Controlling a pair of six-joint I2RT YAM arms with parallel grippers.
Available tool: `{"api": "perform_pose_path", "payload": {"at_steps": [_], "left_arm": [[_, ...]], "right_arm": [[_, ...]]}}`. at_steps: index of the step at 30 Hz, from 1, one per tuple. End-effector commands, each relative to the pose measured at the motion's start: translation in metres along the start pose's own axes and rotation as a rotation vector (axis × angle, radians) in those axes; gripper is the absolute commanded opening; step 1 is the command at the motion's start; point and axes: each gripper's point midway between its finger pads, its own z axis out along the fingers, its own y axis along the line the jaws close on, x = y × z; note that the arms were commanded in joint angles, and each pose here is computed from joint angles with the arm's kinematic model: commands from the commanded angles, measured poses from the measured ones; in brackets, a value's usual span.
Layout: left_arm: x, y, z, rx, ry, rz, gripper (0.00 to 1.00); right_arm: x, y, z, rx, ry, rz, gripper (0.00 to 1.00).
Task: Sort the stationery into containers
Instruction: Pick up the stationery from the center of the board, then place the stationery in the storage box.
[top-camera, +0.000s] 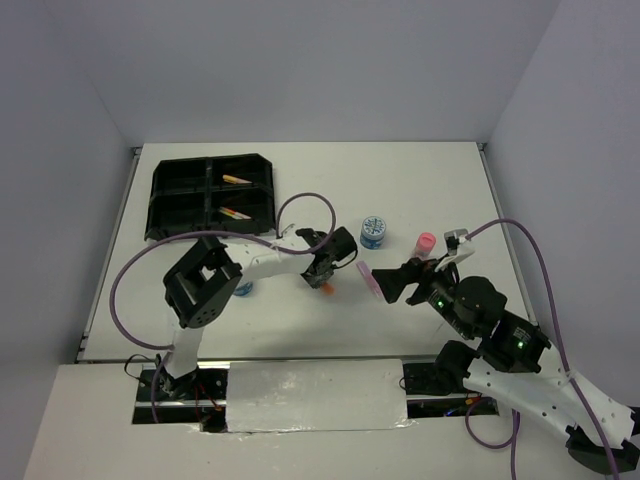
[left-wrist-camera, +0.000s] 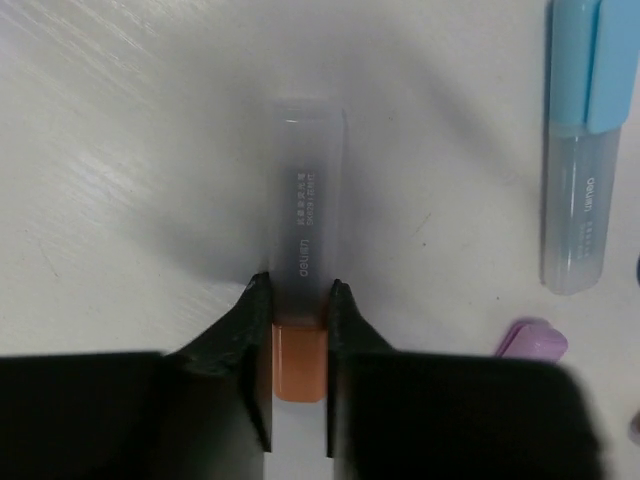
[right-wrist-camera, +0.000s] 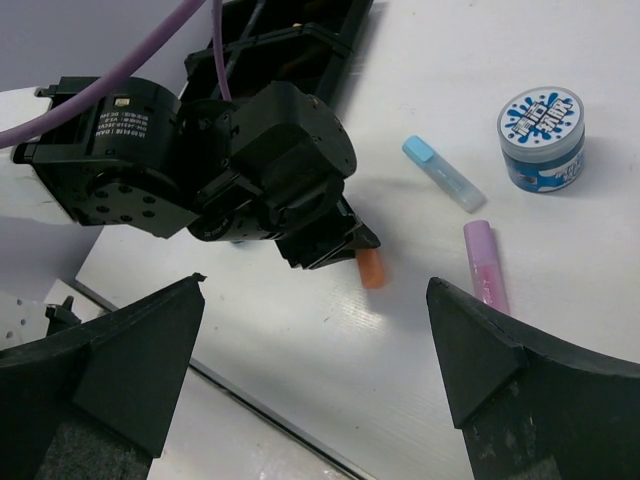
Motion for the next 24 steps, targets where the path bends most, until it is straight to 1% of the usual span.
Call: {"api": "perform_pose_path", "payload": {"at_steps": [1, 2, 4, 7, 8, 9, 11, 12, 14, 15, 17, 18, 19, 20, 21, 22, 23, 24], "left_arm": [[0.008, 0.030, 0.013, -0.060, 0.062, 0.042, 0.06], [0.004, 0.028, 0.012, -0.029, 0.071, 0.046, 0.00], [-0.002, 0.021, 0.004, 0.021, 0.068, 0.048, 0.00], [-0.040, 0.008, -0.028, 0.100, -0.047, 0.032, 0.00], [-0.057, 0.006, -0.036, 0.112, -0.116, 0.021, 0.00], [-0.078, 0.001, -0.055, 0.163, -0.153, 0.001, 0.00], [-0.107, -0.004, -0.070, 0.211, -0.206, -0.028, 0.00], [-0.139, -0.012, -0.081, 0.268, -0.239, -0.060, 0.00], [-0.172, -0.017, -0.089, 0.317, -0.267, -0.108, 0.00], [-0.202, -0.020, -0.087, 0.336, -0.291, -0.140, 0.00], [-0.235, -0.024, -0.090, 0.368, -0.326, -0.180, 0.00], [-0.261, -0.019, -0.088, 0.365, -0.363, -0.199, 0.00], [-0.289, -0.025, -0.090, 0.407, -0.411, -0.217, 0.02], [-0.302, -0.032, -0.092, 0.443, -0.427, -0.249, 0.03], [-0.313, -0.037, -0.092, 0.469, -0.445, -0.227, 0.05], [-0.331, -0.050, -0.101, 0.521, -0.473, -0.251, 0.07], [-0.345, -0.050, -0.086, 0.503, -0.481, -0.238, 0.09], [-0.351, -0.058, -0.084, 0.531, -0.473, -0.231, 0.09]], "right_arm": [[-0.009, 0.004, -0.002, -0.023, -0.041, 0.010, 1.00], [-0.009, 0.005, -0.002, -0.029, -0.041, 0.011, 1.00], [-0.009, 0.005, -0.003, -0.030, -0.040, 0.011, 1.00], [-0.008, 0.004, -0.004, -0.030, -0.040, 0.008, 1.00], [-0.008, 0.003, -0.005, -0.031, -0.041, 0.007, 1.00], [-0.009, 0.004, -0.005, -0.034, -0.044, 0.006, 1.00], [-0.009, 0.004, -0.005, -0.039, -0.048, 0.004, 1.00], [-0.009, 0.004, -0.004, -0.038, -0.045, 0.001, 1.00], [-0.007, 0.006, -0.002, -0.042, -0.038, -0.006, 1.00], [-0.007, 0.006, -0.002, -0.043, -0.037, -0.013, 1.00], [-0.005, 0.008, 0.001, -0.051, -0.024, -0.023, 1.00], [-0.003, 0.008, 0.002, -0.052, -0.020, -0.033, 1.00], [-0.003, 0.009, 0.004, -0.054, -0.020, -0.034, 1.00], [-0.002, 0.009, 0.005, -0.055, -0.018, -0.037, 1.00], [-0.002, 0.009, 0.006, -0.057, -0.017, -0.040, 1.00], [-0.002, 0.012, 0.006, -0.070, -0.017, -0.039, 1.00], [-0.001, 0.013, 0.008, -0.072, -0.014, -0.041, 1.00], [-0.001, 0.014, 0.010, -0.077, -0.014, -0.043, 1.00]]}}
